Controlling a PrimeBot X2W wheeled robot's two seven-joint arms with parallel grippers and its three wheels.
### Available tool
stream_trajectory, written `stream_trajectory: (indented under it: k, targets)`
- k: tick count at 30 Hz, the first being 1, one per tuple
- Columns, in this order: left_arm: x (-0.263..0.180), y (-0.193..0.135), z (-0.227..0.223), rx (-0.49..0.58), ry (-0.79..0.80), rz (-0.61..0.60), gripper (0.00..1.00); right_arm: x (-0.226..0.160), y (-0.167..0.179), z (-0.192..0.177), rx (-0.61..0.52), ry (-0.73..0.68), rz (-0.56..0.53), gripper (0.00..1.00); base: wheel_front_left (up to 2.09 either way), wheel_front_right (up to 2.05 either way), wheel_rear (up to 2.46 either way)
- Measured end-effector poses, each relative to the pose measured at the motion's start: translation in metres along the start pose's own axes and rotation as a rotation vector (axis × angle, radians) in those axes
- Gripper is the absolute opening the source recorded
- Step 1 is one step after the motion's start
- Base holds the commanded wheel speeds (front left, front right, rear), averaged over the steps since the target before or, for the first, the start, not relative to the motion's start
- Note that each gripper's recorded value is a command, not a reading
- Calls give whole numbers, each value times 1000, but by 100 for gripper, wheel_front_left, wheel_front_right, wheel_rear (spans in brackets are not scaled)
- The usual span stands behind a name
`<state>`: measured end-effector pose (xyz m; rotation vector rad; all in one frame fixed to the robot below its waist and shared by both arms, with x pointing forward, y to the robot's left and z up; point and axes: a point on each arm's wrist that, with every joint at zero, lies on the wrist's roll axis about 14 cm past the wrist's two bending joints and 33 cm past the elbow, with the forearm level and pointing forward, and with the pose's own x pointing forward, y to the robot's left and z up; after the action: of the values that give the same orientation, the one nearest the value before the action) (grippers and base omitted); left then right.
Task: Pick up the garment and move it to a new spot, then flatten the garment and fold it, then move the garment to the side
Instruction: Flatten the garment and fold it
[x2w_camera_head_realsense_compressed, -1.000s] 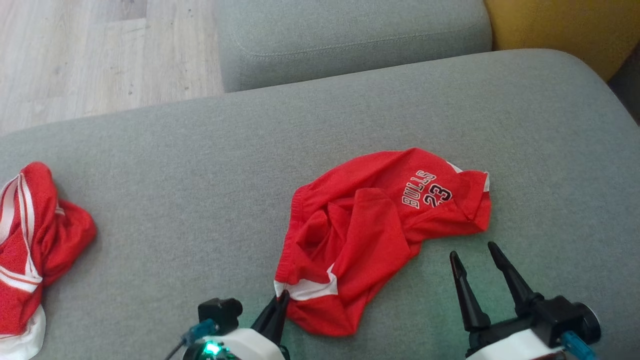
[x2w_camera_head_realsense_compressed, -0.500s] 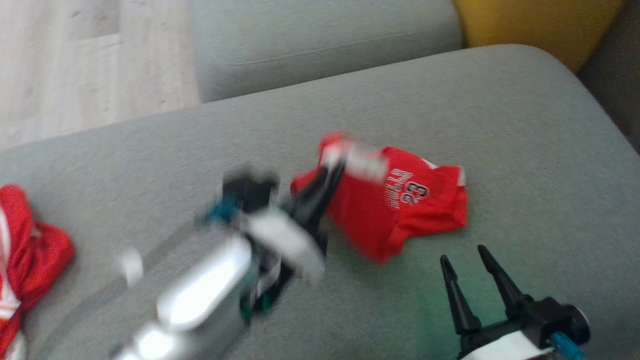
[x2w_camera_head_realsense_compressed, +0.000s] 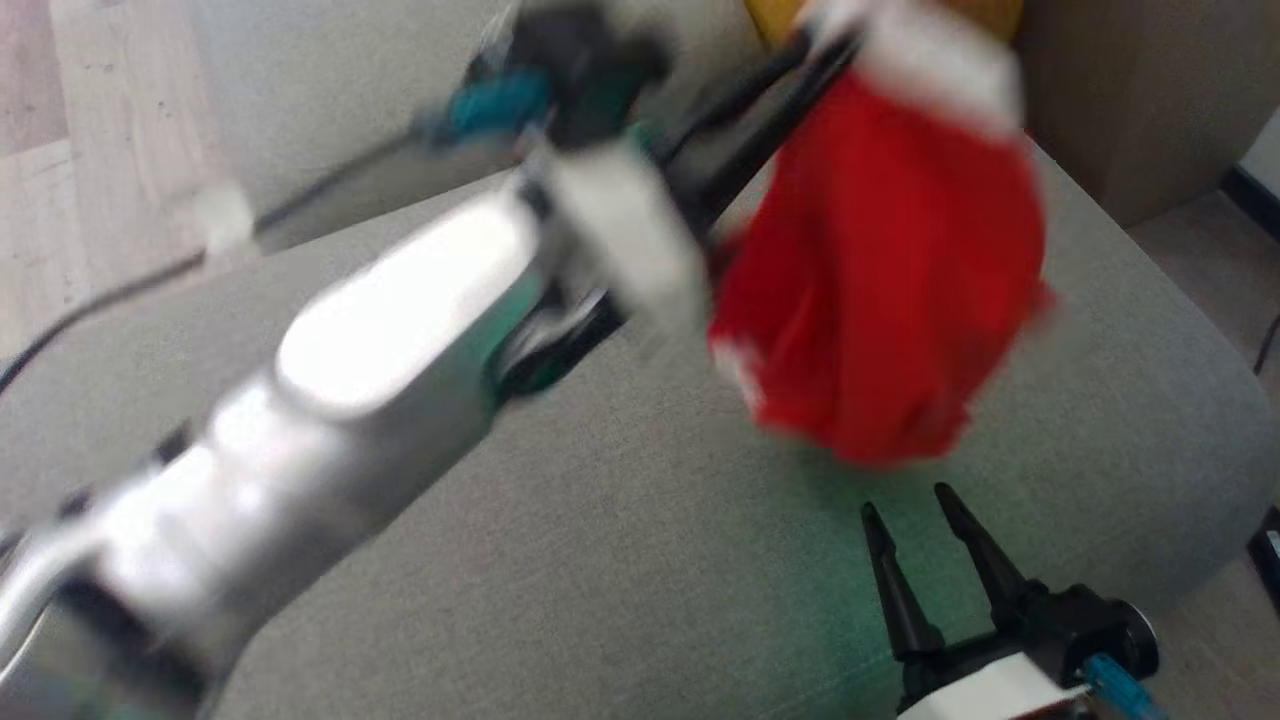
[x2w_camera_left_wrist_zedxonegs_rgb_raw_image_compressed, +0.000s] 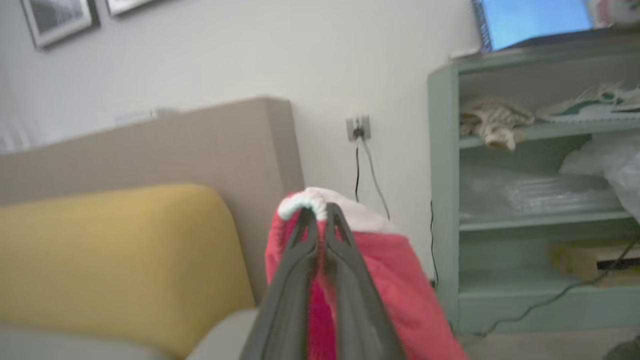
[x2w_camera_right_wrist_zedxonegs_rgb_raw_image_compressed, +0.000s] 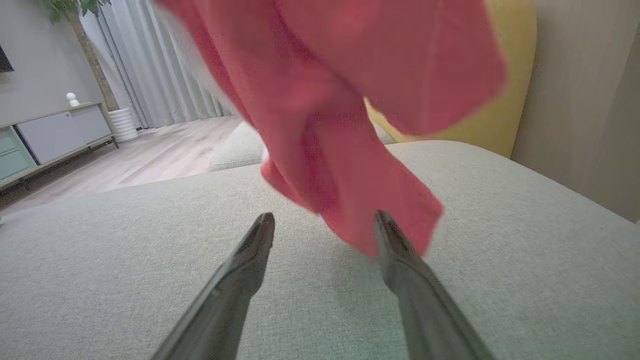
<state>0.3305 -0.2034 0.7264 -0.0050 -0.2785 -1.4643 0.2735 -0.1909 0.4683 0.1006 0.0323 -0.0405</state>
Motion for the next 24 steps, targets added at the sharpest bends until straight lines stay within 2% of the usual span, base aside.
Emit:
stream_trajectory:
  k: [2,3,5,8,11,17,24]
  targets:
    - [-24,6,-42,-53,113,28,0,1,0,2,2,-6,0,100,0,0,0]
    - [-66,13,-104,-165,244,99,0,4,1,3,4,-7,1,100,0,0,0]
    - [-115,13,-162,-302,345,202,0,8,3,1,4,1,9,100,0,0,0]
    - [-174,4,-215,-429,432,341,0,14,8,-2,3,14,30,100,0,0,0]
    - [-201,5,-227,-470,425,437,0,21,13,-4,18,24,51,100,0,0,0]
    - [-235,26,-224,-451,372,596,0,30,8,-24,28,96,64,100,0,0,0]
    - [-267,35,-227,-446,368,703,0,36,9,-64,37,234,101,100,0,0,0]
